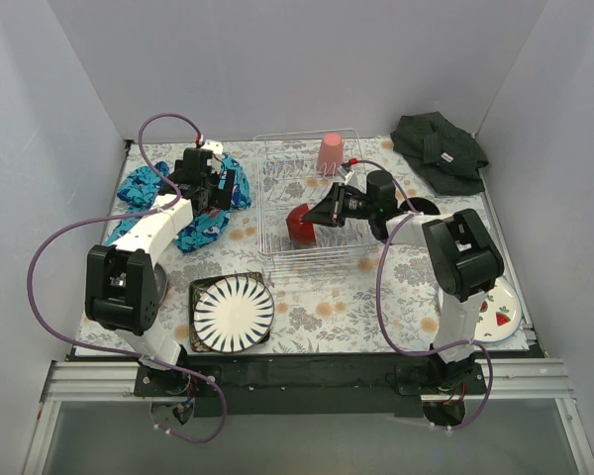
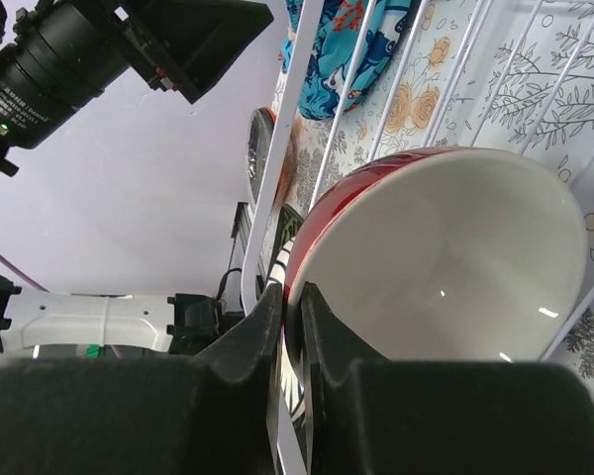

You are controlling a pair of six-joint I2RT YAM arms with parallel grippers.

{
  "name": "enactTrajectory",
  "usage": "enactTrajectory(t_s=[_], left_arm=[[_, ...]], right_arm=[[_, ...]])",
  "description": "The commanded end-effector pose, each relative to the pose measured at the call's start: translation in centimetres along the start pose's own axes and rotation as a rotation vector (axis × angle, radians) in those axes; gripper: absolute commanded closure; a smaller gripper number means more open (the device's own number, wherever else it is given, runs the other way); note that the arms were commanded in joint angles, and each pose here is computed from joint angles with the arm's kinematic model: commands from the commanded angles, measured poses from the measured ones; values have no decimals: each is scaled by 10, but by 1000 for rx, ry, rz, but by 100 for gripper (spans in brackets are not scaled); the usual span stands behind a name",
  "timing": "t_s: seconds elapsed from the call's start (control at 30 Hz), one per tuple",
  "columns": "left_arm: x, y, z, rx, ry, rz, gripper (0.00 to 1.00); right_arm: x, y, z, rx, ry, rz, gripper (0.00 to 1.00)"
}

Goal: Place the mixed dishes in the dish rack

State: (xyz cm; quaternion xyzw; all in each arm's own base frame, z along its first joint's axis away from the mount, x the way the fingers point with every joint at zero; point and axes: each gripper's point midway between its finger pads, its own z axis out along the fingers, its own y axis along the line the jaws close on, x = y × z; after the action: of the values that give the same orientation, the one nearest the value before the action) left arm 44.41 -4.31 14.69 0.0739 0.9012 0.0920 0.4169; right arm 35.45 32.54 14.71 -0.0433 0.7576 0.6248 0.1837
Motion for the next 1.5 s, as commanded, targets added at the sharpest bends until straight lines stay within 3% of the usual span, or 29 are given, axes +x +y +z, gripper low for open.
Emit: enactTrajectory(t_s=[0.0,0.23,0.43,0.67,0.8,1.03,1.1,1.27,1.47], left_arm=[[-17,0,-5,15,-36,-39,2],[-16,-7,-1,45,-37,-73,2],[-13,-13,1,64,-51,-102,2],[-12,-15,-1,77,-77,-113,2],[-13,-15,-2,79,-95,-123,2],[-21,-15,-11,89,-133,-155,2],[-22,-15,-17,93,-142,-157,2],[-19,-14,-26,101,-151,-163,2],[-9,-13,-30,97,-134,-172,2]], right_arm=[[-5,11,-13,-1,-38,-57,99],[-9,-3,-40,116,-27,-132,71],[-26,-24,-70,266,-18,-220,59],[-42,-18,-84,351,11,-327,57],[-71,10,-98,403,-7,-480,56],[-114,-1,-174,745,-23,-752,57],[-108,-13,-194,800,76,-844,57],[-97,-40,-225,855,215,-885,59],[-80,-79,-230,862,349,-831,60]])
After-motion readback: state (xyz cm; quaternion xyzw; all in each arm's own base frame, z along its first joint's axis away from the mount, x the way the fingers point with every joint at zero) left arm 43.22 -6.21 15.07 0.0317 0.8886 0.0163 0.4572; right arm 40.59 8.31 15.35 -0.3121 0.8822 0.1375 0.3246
